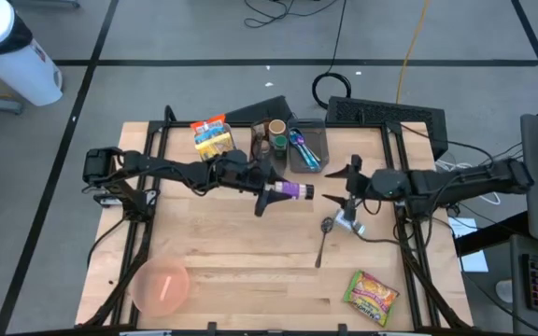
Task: Pick & Place Food Item
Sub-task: Put the purple seasoning bottle into the left black bin
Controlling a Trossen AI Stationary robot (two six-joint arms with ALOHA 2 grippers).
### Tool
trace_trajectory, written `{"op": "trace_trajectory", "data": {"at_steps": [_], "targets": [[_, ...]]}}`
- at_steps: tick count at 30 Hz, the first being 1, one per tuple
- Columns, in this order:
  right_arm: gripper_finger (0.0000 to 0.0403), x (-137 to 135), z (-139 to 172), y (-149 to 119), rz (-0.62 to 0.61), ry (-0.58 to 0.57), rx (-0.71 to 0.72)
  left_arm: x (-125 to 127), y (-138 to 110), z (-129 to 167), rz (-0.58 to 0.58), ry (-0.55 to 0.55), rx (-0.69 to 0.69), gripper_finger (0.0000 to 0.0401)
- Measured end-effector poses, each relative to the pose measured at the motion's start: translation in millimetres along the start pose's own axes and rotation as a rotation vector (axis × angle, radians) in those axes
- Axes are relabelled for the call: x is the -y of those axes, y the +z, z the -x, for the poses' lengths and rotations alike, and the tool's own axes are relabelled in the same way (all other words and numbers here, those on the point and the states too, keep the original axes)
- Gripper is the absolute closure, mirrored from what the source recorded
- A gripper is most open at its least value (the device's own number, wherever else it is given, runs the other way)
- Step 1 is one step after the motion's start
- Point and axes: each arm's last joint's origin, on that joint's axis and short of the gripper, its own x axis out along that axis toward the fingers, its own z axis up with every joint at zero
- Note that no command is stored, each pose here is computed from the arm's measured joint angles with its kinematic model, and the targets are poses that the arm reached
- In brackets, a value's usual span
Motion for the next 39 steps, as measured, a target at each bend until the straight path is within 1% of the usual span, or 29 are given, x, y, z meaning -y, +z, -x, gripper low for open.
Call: {"op": "trace_trajectory", "data": {"at_steps": [5,10,13,16,17,19,21,23,25,26,29,34,36,39], "targets": [[0.0138,-5,-3,-29,-0.120,0.097,0.270,7,0,-2,-0.155,-0.019,0.005,0.0214],[0.0140,-8,2,-59,-0.291,0.195,0.568,18,-3,-4,-0.328,-0.039,0.004,0.0206],[0.0140,-6,9,-81,-0.424,0.236,0.668,27,-5,-6,-0.416,0.014,0.003,0.0205],[0.0140,-3,15,-76,-0.570,0.264,0.782,36,-6,-8,-0.499,0.067,-0.002,0.0209],[0.0139,-2,16,-75,-0.617,0.266,0.790,38,-7,-8,-0.522,0.077,-0.003,0.0210],[0.0139,-4,11,-79,-0.659,0.271,0.734,42,-5,-9,-0.542,0.086,-0.003,0.0208],[0.0139,-6,5,-82,-0.654,0.264,0.674,45,0,-11,-0.545,0.084,0.007,0.0205],[0.0139,-7,2,-83,-0.649,0.260,0.654,46,4,-12,-0.546,0.083,0.002,0.0204],[0.0139,-9,-5,-84,-0.633,0.252,0.593,46,5,-12,-0.549,0.093,-0.015,0.0208],[0.0139,-10,-7,-81,-0.620,0.260,0.583,45,5,-12,-0.555,0.097,-0.028,0.0210],[0.0139,-10,-11,-64,-0.600,0.289,0.611,45,7,-13,-0.581,0.115,-0.049,0.0215],[0.0139,-8,-23,-49,-0.571,0.314,0.542,48,9,-14,-0.614,0.166,-0.141,0.0207],[0.0139,-5,-28,-48,-0.582,0.319,0.505,51,12,-14,-0.639,0.192,-0.168,0.0205],[0.0139,-3,-34,-53,-0.624,0.340,0.441,58,14,-15,-0.688,0.235,-0.215,0.0206]]}}
